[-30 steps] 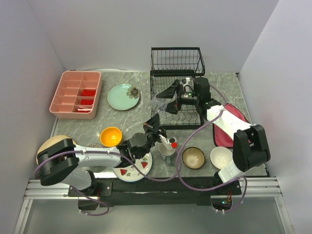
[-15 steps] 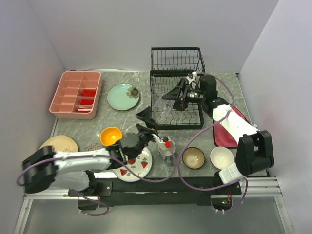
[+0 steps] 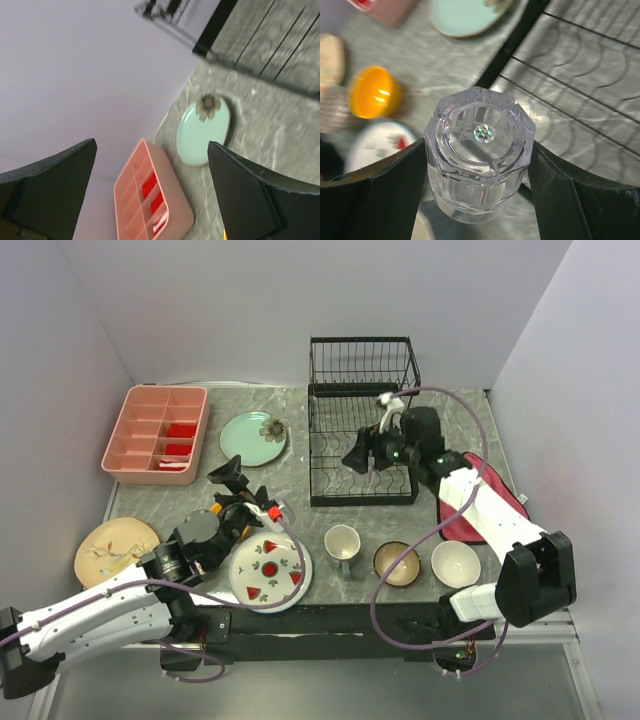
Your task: Load the mixed dishes into the dish rack
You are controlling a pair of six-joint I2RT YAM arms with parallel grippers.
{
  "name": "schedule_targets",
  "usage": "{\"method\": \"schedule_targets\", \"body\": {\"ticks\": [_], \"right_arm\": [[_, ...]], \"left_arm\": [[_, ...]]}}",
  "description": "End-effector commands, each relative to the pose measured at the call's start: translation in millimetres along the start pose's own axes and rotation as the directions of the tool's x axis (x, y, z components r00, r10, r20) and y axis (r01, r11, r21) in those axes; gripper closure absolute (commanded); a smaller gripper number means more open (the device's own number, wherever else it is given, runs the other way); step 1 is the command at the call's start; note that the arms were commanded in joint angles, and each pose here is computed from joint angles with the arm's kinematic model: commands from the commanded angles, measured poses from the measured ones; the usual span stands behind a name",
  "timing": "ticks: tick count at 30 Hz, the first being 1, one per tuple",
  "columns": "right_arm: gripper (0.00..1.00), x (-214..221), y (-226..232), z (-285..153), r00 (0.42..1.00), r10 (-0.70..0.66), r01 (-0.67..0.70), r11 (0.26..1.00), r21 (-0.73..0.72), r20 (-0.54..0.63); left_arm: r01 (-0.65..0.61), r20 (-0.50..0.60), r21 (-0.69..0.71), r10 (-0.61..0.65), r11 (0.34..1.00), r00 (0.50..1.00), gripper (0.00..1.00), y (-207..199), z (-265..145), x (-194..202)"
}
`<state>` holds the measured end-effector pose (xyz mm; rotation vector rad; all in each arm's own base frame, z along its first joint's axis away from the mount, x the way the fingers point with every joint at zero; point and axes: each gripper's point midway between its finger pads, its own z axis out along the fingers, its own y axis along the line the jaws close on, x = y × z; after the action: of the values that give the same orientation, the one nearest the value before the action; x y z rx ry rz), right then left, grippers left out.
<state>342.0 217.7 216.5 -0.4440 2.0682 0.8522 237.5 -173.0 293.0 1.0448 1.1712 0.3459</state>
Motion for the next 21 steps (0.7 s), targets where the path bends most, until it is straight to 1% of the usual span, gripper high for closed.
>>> {"method": "schedule_targets", "body": {"ticks": [1,2,4,8,10,12,14,18,21], "right_arm": [[0.59,-31,-25,3,0.929,-0.331,0.295,0.932,0.212,0.163],[0.60,-23,-30,7,0.929,-0.335,0.295,0.928,0.228,0.159],[0.60,-27,-39,14,0.923,-0.335,0.277,0.919,0.281,0.187],[0.59,-23,-52,27,0.912,-0.360,0.281,0.897,0.342,0.197],[0.57,-23,-59,35,0.908,-0.364,0.275,0.891,0.360,0.209],[0.57,-17,-66,44,0.908,-0.369,0.280,0.887,0.367,0.199],[0.57,-21,-66,49,0.900,-0.379,0.285,0.885,0.368,0.215],[0.57,-15,-76,68,0.923,-0.331,0.244,0.897,0.368,0.197],[0.57,-13,-79,78,0.924,-0.334,0.247,0.893,0.377,0.185]], "left_arm": [[0.028,-0.073,-0.038,-0.030,0.999,0.997,0.01,4,4,21],[0.041,-0.071,-0.043,-0.044,0.998,0.997,0.00,5,4,20],[0.065,-0.094,-0.034,-0.068,0.997,0.993,0.01,2,3,25],[0.103,-0.134,-0.027,-0.106,0.994,0.985,0.01,3,-1,34],[0.117,-0.150,-0.036,-0.122,0.992,0.981,0.01,3,-1,39],[0.124,-0.170,-0.047,-0.130,0.991,0.977,0.00,3,0,45],[0.128,-0.176,-0.054,-0.135,0.990,0.975,0.01,3,1,48],[0.146,-0.187,-0.056,-0.154,0.988,0.970,0.01,2,2,51],[0.161,-0.193,-0.064,-0.170,0.985,0.966,0.00,5,3,50]]}}
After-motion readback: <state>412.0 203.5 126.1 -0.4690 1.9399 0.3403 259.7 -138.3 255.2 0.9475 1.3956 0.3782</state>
